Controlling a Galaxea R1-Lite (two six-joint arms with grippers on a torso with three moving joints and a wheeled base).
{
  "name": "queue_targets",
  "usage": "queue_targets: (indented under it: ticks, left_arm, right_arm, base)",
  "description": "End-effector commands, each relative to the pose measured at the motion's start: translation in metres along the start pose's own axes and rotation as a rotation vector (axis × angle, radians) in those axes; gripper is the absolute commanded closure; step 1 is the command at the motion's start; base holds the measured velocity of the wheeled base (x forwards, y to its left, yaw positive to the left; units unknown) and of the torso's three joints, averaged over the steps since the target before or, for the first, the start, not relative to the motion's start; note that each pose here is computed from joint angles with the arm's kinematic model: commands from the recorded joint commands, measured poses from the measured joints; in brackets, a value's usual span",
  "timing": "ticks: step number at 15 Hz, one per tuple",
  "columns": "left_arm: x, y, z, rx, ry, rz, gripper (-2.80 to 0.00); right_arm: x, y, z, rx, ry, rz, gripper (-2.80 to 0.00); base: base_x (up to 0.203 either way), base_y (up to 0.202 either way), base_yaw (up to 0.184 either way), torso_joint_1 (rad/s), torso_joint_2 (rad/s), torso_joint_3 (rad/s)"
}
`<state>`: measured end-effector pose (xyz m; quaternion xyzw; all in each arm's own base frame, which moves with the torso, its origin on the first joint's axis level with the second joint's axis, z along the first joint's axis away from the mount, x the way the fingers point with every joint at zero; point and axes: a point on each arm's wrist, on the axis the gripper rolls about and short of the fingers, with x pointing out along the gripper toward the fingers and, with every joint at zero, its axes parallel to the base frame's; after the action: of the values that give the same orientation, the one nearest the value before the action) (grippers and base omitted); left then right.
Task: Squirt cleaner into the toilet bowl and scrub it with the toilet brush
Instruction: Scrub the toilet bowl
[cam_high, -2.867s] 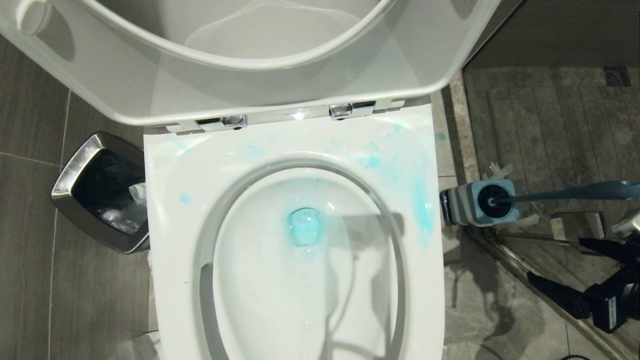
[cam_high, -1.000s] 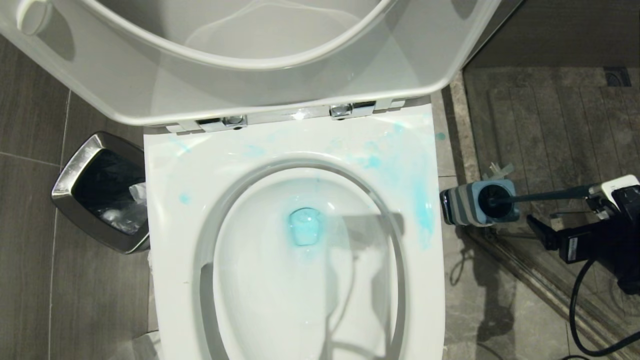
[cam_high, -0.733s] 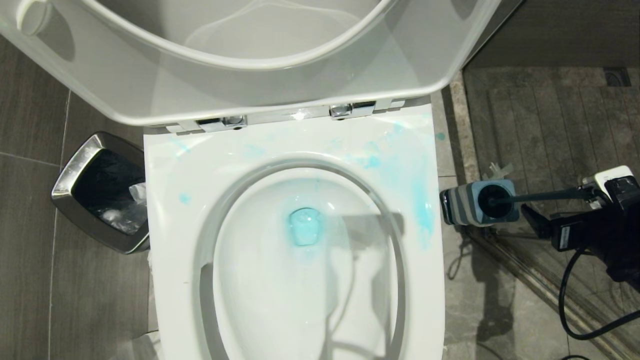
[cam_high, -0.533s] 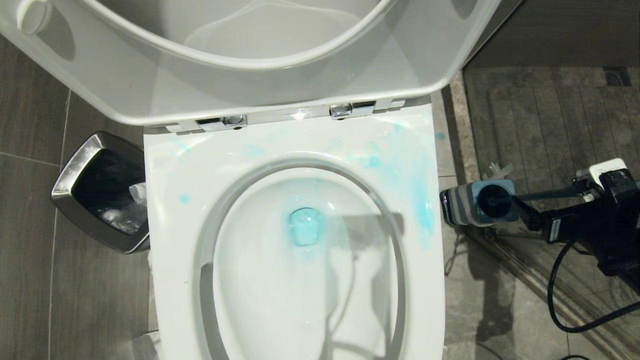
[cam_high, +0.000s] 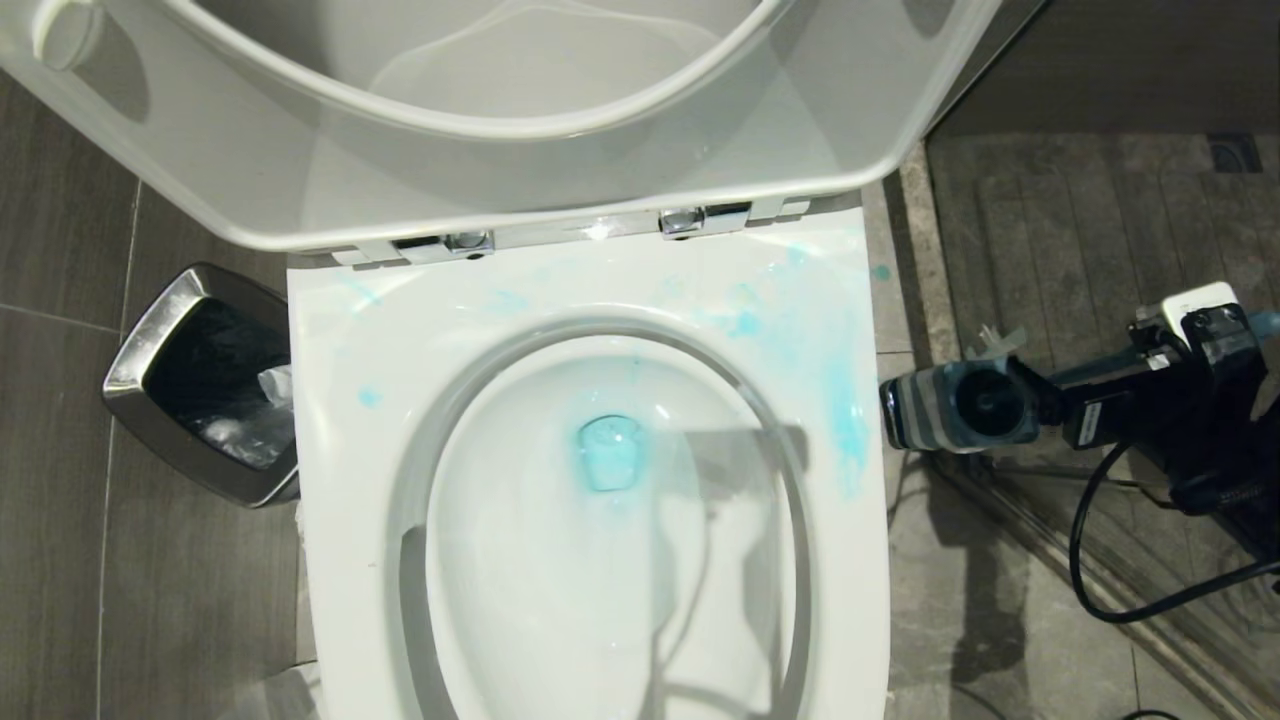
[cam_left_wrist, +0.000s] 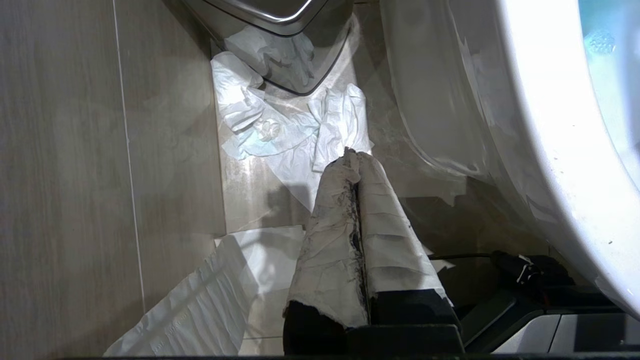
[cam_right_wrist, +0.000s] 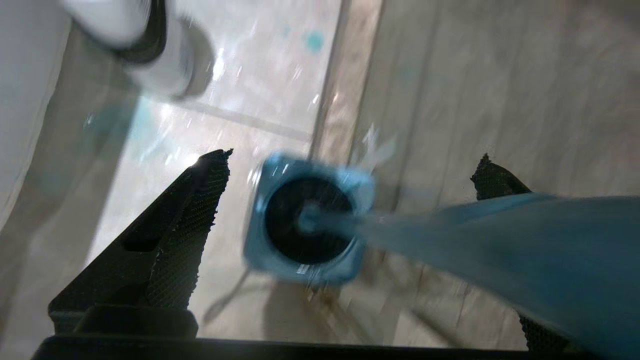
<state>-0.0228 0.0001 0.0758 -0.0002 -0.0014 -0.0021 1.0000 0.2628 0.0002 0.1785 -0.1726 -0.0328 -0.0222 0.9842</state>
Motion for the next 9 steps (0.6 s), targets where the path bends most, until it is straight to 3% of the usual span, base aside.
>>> queue_targets:
  ticks: [1, 9]
  left_arm:
    - [0.0, 0.0, 0.0, 0.0, 0.0, 0.0, 0.0]
    - [0.0, 0.0, 0.0, 0.0, 0.0, 0.0, 0.0]
  right_arm:
    - [0.002, 0.0, 0.0008, -0.004, -0.014, -0.005, -2.8]
    - [0.0018, 0.0, 0.0009, 0.007, -0.021, -0.007, -2.8]
  base:
    - [0.0, 0.0, 0.0, 0.0, 0.0, 0.0]
    - [0.0, 0.0, 0.0, 0.0, 0.0, 0.0]
